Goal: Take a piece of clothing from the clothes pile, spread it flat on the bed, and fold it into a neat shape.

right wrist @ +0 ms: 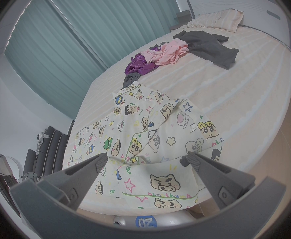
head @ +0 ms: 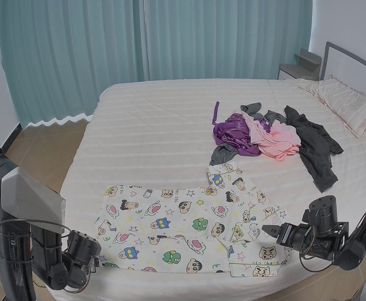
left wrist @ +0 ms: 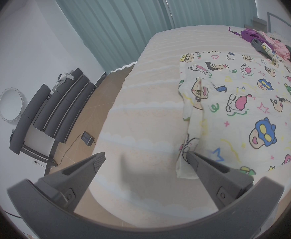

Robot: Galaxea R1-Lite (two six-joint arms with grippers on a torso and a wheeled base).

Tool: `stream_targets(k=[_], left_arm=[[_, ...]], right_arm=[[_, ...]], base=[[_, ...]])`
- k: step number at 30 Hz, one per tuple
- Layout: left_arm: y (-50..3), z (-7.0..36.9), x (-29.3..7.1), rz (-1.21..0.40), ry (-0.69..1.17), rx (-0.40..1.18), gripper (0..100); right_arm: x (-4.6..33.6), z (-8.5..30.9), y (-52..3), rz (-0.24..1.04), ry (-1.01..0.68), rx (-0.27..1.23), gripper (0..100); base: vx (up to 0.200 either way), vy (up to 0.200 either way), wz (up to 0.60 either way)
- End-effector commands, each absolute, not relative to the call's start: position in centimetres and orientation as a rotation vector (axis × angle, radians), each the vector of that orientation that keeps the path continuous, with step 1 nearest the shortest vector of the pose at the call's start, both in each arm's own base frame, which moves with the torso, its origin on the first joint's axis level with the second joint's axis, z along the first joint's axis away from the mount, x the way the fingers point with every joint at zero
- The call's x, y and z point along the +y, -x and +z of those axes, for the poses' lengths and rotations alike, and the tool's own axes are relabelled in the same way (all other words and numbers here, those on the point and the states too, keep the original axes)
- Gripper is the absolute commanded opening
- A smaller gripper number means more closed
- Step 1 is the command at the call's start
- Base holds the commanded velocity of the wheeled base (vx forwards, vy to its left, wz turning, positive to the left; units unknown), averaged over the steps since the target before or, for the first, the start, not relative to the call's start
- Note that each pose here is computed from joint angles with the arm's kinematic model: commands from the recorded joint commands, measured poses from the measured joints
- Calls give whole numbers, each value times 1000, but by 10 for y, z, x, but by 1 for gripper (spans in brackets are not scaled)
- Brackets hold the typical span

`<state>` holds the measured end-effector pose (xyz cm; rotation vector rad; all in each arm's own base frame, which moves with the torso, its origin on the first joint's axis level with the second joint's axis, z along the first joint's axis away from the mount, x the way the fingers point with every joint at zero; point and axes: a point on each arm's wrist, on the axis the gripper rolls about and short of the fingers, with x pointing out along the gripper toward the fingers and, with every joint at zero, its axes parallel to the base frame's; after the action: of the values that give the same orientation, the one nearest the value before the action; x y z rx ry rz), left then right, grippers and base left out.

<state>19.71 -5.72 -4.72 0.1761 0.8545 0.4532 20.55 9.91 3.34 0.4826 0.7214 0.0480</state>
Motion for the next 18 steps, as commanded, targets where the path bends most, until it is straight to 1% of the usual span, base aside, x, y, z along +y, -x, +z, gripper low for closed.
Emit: stream_targets(k=[1, 6, 11, 17, 18], left_arm=[[-192, -45, -45, 483, -194, 869, 100], [-194, -40, -29, 521, -211, 853, 100], [-204, -34, -19, 530, -164, 785, 100], [-212, -12, -12, 353, 2, 711, 100], [-214, -8, -10, 277, 53, 700, 100]], right_arm=[[99, 32, -206, 44, -482, 725, 100], [99, 33, -206, 44, -482, 724, 100], [97, 32, -206, 37, -483, 726, 100], [85, 22, -209, -7, -467, 766, 100], [81, 16, -208, -4, -438, 796, 100]], base=[[0, 0, 0], [0, 0, 0], [0, 0, 0], [0, 0, 0], [0, 0, 0]])
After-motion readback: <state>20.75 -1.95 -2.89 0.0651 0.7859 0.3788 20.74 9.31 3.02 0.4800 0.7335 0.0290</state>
